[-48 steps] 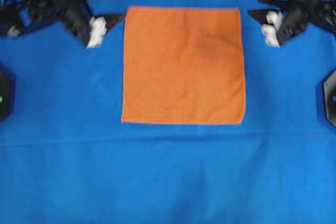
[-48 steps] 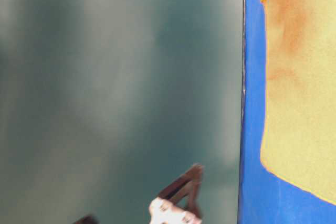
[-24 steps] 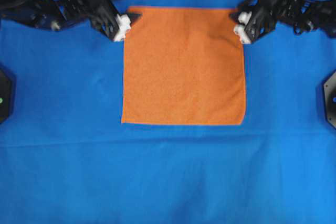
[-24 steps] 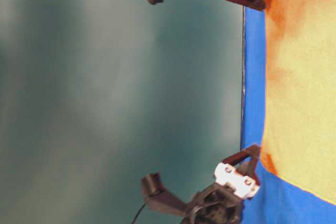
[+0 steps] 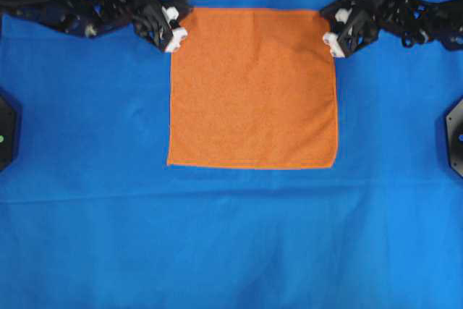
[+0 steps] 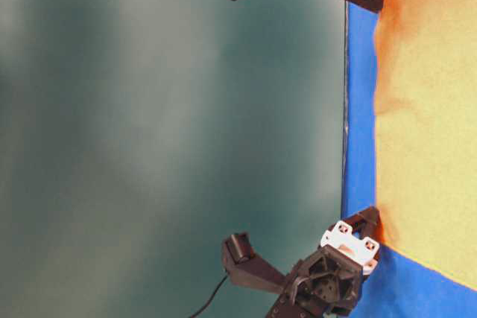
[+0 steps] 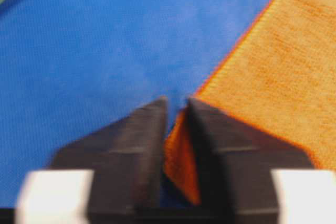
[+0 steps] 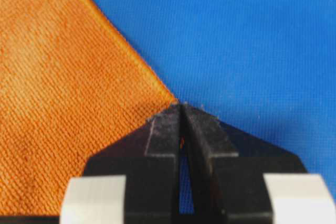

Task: Fold the orange towel.
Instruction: 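Lift the far corners and pull them toward the near edge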

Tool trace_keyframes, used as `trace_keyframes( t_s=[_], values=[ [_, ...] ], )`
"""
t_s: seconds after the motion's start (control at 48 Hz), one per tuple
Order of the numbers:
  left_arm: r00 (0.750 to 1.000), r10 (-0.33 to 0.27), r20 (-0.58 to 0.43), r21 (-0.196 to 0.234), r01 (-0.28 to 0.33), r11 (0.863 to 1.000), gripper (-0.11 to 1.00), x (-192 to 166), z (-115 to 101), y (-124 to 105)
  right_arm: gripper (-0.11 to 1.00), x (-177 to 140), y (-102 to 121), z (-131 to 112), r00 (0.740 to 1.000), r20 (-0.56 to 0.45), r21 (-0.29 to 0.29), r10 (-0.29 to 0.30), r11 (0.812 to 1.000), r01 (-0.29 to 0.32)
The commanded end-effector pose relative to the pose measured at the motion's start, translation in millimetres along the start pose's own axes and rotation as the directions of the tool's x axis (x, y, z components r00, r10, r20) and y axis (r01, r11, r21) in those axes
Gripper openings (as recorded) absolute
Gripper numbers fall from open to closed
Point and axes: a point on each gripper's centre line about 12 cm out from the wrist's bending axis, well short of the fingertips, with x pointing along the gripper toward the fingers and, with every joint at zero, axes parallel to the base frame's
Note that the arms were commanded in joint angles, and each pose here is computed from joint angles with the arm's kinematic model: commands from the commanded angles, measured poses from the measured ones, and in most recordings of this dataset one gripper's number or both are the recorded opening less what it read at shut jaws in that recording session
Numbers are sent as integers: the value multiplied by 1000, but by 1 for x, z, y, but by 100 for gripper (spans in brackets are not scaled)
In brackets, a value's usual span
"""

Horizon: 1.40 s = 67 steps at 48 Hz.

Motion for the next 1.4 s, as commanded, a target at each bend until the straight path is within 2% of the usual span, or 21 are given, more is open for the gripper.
trace_keyframes(
  t_s=[0.0,0.063,0.313,0.605,0.751,1.022,1.23,1.376],
  values=[
    [1000,-2,-8,3,2,1000,8,0,-1,-1,2,-1,0,3,1000,12,-9,2,1000,-2],
    [1000,-6,-9,8,6,1000,1,-2,-2,-2,2,-1,0,3,1000,14,-15,5,1000,-4],
    [1000,-4,8,10,4,1000,1,-5,4,-1,2,-3,0,7,1000,26,-18,6,1000,-6],
    [997,-8,78,14,7,1000,1,-26,36,-2,2,-27,2,27,996,92,-17,9,1000,-8],
    [995,-6,101,41,2,999,1,-38,48,-1,2,-37,2,32,994,108,-17,10,1000,-8],
    [996,-13,84,57,9,998,1,-42,48,-4,2,-42,7,33,992,122,-29,24,999,-21],
    [996,-69,48,95,64,993,1,-55,40,-28,2,-48,26,29,993,88,-54,72,996,-68],
    [990,-127,55,121,120,985,1,-78,38,-51,2,-71,50,24,990,38,-95,134,987,-130]
  ],
)
